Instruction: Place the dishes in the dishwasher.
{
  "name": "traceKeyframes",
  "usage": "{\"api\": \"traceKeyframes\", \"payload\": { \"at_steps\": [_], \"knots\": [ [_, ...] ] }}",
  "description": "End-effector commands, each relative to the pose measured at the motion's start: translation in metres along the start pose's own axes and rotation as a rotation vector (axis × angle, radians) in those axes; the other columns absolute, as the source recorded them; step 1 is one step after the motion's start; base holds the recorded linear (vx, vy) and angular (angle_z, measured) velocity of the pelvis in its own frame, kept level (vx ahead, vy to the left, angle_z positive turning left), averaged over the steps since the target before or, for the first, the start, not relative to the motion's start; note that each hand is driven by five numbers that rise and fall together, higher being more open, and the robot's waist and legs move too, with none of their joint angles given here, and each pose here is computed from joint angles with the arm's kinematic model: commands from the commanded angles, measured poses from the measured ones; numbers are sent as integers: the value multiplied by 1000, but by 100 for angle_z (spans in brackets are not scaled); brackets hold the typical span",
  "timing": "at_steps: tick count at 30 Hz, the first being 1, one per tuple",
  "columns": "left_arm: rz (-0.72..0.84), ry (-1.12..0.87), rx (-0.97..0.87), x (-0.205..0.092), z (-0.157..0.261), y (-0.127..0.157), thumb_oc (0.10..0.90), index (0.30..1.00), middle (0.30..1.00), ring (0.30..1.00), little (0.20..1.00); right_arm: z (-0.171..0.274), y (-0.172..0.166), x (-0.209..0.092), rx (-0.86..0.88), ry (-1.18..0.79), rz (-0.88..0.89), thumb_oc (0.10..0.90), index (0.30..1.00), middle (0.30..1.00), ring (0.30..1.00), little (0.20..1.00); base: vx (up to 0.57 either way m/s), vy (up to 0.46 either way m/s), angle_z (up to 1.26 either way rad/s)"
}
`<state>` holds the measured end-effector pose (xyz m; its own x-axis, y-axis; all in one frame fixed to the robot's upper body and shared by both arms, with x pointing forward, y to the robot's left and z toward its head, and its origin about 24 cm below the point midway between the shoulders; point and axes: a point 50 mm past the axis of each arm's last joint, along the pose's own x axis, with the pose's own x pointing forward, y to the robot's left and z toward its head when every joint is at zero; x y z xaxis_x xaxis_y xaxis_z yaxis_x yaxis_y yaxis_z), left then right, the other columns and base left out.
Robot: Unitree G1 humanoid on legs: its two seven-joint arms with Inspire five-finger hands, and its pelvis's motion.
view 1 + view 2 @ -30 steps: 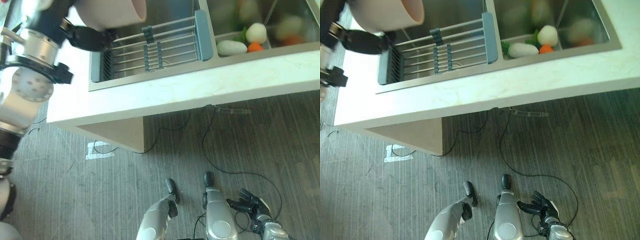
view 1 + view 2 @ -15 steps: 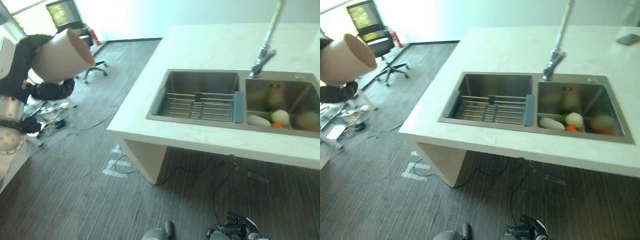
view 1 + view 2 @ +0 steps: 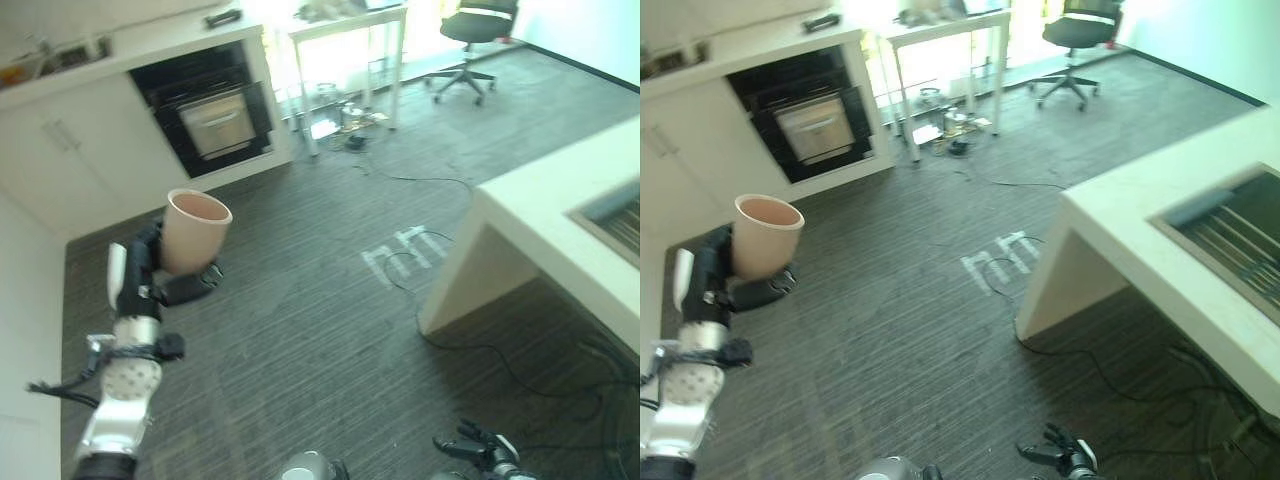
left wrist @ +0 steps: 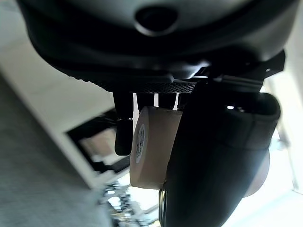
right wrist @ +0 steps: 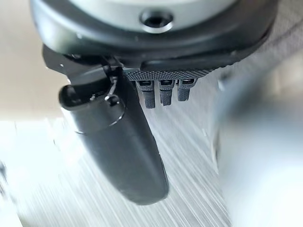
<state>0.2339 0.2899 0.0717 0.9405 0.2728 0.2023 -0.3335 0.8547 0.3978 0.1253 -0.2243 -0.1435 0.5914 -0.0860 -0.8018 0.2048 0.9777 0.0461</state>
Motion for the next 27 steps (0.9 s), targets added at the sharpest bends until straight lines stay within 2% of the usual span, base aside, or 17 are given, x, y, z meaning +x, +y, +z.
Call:
{"api": "traceKeyframes", "payload": {
  "at_steps": [1, 3, 6, 12, 16, 18, 24, 27],
  "knots": [
    [59, -448, -25, 36, 89, 10, 400, 300, 300, 300, 300, 4, -17, -4, 111, -36, -111, 800, 900, 900, 900, 900, 110, 140, 155],
    [4, -457, -48, 41, 90, -10, 400, 300, 300, 300, 300, -4, -17, -6, 146, -26, -106, 800, 900, 900, 900, 900, 164, 96, 214],
    [-34, -426, -42, 48, 93, -33, 400, 300, 300, 300, 300, -10, -28, -7, 65, 42, -89, 800, 900, 900, 900, 900, 270, -69, 214],
    [-29, -420, -3, 55, 93, -41, 400, 300, 300, 300, 300, -1, -34, -3, 63, 60, -92, 800, 900, 900, 900, 900, 429, -340, 49],
    [-55, -466, 22, 43, 96, -46, 400, 300, 300, 300, 300, 25, -47, -3, 6, -64, -77, 800, 900, 900, 900, 900, 762, -601, 69],
    [-76, -469, 55, 42, 93, -37, 400, 300, 300, 300, 300, 33, -52, -3, 3, -95, -76, 800, 900, 900, 900, 900, 722, -325, 92],
    [-49, -450, 92, 35, 84, -25, 400, 300, 300, 300, 300, 28, -45, -1, -32, -57, -70, 800, 900, 900, 900, 900, 523, -26, -65],
    [-31, -421, 131, 23, 69, -8, 400, 300, 300, 300, 300, 26, -38, 0, -69, -43, -59, 800, 900, 900, 900, 900, 666, 112, -175]
  ]
}}
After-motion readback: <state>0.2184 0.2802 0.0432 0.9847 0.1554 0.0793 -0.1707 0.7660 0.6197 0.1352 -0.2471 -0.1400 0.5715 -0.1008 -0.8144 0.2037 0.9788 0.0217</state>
